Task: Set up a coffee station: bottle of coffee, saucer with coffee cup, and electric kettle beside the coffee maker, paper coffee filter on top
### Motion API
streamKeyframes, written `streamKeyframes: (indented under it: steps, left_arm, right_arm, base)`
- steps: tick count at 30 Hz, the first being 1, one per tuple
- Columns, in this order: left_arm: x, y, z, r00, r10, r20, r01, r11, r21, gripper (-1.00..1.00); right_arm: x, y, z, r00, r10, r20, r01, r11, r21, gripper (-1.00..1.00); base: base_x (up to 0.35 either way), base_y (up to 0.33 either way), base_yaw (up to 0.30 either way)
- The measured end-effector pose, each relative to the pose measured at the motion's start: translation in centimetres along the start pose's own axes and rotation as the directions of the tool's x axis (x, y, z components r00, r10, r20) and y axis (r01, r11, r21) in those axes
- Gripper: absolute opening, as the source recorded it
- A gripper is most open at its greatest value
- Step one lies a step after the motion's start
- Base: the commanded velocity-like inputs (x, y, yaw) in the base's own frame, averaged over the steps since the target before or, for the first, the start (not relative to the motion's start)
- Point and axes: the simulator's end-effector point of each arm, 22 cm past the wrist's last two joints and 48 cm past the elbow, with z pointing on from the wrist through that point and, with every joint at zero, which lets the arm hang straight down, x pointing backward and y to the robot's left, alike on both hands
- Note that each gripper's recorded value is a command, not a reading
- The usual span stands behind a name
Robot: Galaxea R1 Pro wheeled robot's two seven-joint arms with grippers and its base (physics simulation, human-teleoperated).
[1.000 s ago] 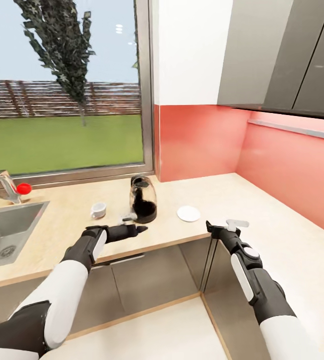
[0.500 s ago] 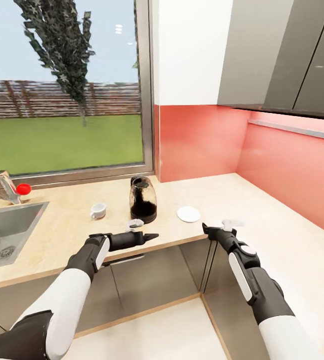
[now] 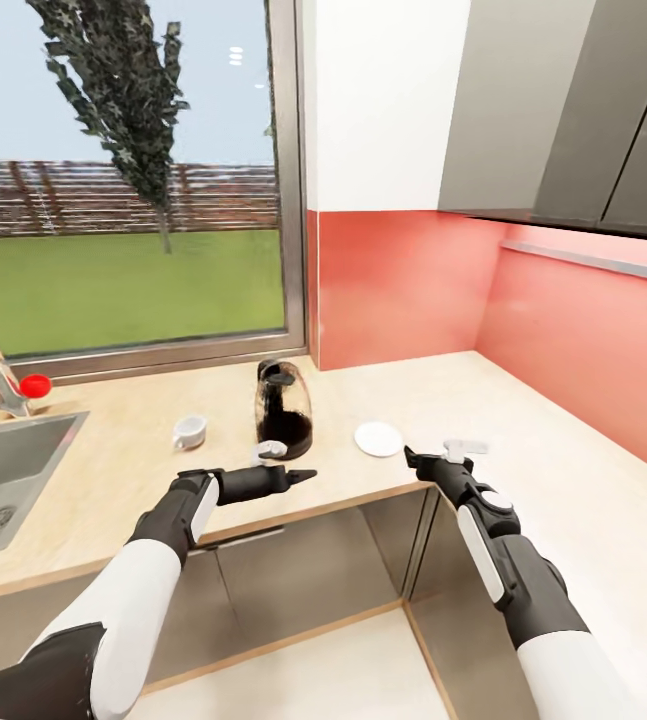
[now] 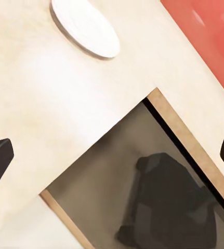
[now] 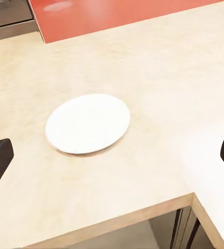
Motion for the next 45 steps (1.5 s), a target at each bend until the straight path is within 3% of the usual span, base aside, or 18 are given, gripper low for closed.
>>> streamKeyframes:
  steps: [14, 45]
  left_arm:
    - [0.69, 0.21, -0.05, 1.0, -0.006, -0.004, 0.006, 1.0, -0.003, 1.0]
    - [0.78, 0.28, -0.07, 1.0, -0.009, -0.006, 0.009, 1.0, -0.003, 1.0]
  right_arm:
    - [-0.09, 0.17, -0.02, 1.0, 0.001, 0.001, -0.001, 1.0, -0.003, 1.0]
    - [0.05, 0.11, 0.0, 1.0, 0.002, -0.002, -0.002, 1.0, -0.001, 1.0]
  base:
    - [0.179, -0.177, 0.0]
    - [0.097, -0.009, 0.0]
